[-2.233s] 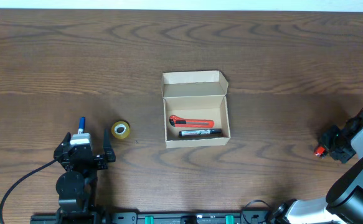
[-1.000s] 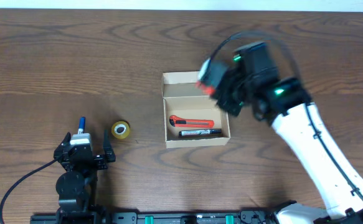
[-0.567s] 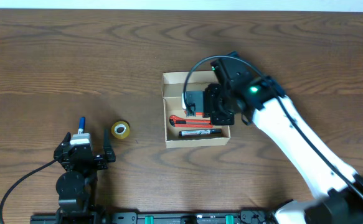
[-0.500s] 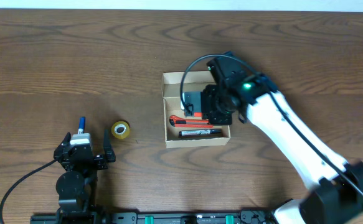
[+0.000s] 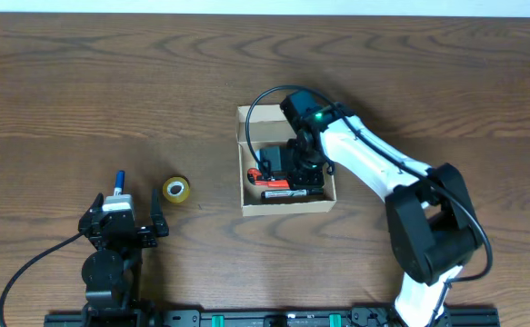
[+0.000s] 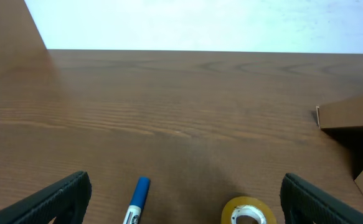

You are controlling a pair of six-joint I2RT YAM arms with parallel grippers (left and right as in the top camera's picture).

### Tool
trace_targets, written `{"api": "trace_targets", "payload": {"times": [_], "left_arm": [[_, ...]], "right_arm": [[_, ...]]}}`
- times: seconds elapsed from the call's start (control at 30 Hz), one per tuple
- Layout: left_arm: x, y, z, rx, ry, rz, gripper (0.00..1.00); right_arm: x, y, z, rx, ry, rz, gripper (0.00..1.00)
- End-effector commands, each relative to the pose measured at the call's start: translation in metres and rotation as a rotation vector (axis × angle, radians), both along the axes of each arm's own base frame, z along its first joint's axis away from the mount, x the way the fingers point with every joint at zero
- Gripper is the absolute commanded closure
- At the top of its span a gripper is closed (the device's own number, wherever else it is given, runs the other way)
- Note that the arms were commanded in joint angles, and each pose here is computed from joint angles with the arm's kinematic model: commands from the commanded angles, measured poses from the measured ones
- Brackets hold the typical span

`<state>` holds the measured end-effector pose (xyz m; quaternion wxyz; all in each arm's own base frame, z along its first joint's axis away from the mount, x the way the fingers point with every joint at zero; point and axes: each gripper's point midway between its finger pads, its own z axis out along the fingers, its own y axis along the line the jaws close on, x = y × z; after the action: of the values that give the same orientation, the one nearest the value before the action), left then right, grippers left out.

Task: Pack container
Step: 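Carry the red stapler into the box and lower it, then open the right gripper and raise it to the side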

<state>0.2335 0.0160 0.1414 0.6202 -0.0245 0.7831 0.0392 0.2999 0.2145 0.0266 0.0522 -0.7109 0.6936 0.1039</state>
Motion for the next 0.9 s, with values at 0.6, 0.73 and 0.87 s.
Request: {"api": "trace_targets", "payload": {"times": [0.6, 0.73, 0.87], "left_arm": [[-0.001, 0.001, -0.013, -0.005, 0.036, 0.008, 0.05], [-0.001, 0.001, -0.013, -0.005, 0.036, 0.008, 0.05], [0.000, 0.004, -0.007, 0.018, 0.011, 0.022, 0.05]], "right_arm": [[0.011, 0.001, 0.163, 0.283, -0.325, -0.212, 0.01], [0.012, -0.016, 0.204, 0.372, -0.354, -0.445, 0.01], [0.027, -0.066, 0.231, 0.418, -0.375, -0.842, 0.01]]}}
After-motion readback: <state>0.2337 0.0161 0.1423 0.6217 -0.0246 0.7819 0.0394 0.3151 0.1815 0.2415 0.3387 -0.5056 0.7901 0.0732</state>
